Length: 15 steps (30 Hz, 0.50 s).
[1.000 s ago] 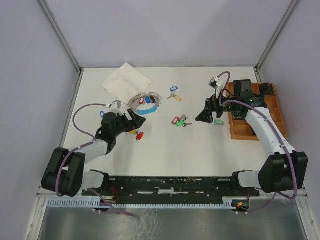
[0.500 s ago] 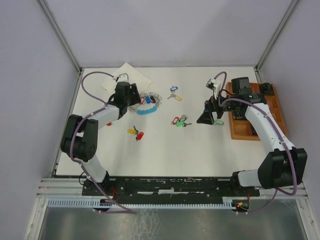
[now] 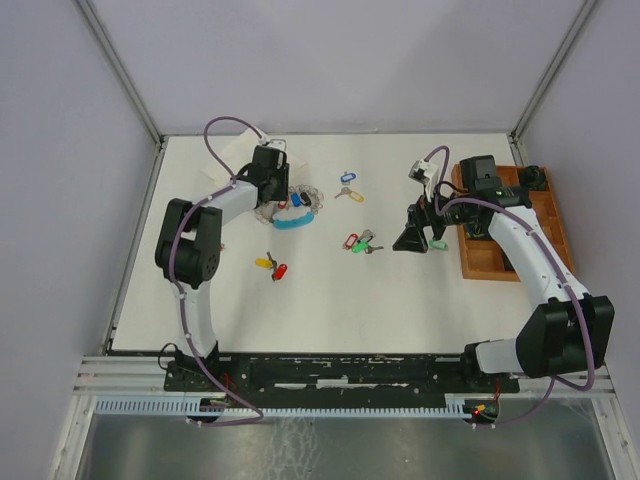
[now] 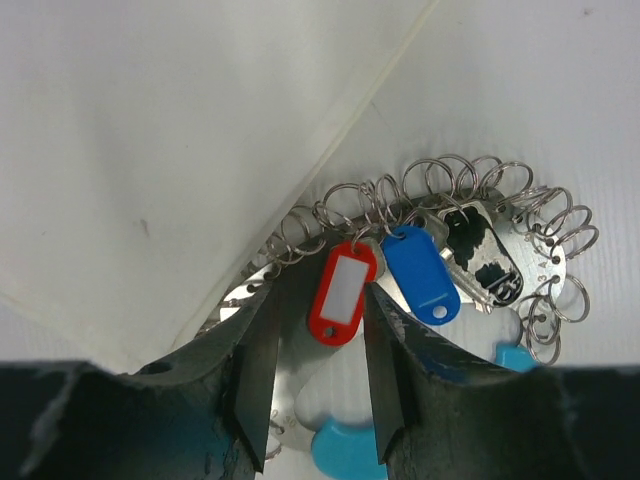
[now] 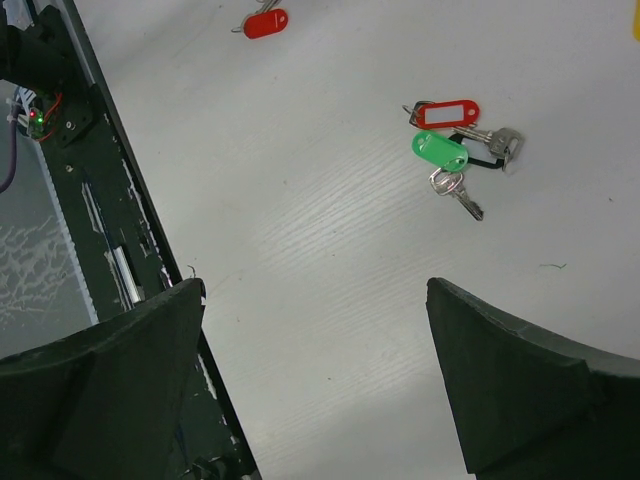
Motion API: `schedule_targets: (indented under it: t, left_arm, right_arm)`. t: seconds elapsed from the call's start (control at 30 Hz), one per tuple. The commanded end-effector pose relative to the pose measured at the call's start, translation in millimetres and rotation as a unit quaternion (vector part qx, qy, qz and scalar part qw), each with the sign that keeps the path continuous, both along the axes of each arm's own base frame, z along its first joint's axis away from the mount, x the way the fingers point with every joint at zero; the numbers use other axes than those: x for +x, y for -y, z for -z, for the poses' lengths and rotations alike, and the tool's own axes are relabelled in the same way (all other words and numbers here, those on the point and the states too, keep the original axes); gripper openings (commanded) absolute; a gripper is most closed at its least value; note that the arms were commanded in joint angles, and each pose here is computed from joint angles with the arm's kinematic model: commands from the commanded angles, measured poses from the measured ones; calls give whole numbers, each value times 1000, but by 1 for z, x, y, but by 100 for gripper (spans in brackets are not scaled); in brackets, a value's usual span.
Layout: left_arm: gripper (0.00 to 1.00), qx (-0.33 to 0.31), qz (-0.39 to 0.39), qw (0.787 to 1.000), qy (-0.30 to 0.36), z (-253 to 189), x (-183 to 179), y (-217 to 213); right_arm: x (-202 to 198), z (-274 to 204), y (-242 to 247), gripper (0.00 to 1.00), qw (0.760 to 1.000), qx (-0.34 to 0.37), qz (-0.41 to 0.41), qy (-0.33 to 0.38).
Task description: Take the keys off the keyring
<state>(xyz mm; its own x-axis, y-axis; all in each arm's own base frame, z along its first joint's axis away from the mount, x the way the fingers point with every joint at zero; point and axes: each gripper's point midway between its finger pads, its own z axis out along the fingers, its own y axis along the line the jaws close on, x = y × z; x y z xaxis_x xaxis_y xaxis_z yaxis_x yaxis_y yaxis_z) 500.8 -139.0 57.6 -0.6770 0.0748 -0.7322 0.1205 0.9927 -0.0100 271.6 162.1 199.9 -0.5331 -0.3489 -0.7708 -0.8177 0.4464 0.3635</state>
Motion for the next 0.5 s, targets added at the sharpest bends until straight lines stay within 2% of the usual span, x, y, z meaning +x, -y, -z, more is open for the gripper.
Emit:
schedule_targets:
  t: [0.0,0.17,0.33,0.47]
  left_arm:
    - [46,-7,34,999,-6,3,12,10]
    - [47,-13,27,1000,-2,1,13,10]
    - [52,-17,31,999,-2,-1,14,13]
    - [49,-25,36,999,12,-9,21,17]
  right_arm:
    - [6,-15,-3,100,999,4,-13,34]
    - [4,-16,-4,100,999,7,-17,34]
    - [4,-16,-5,100,999,7,-20,34]
    - [3,-18,-5,100,999,9,-20,35]
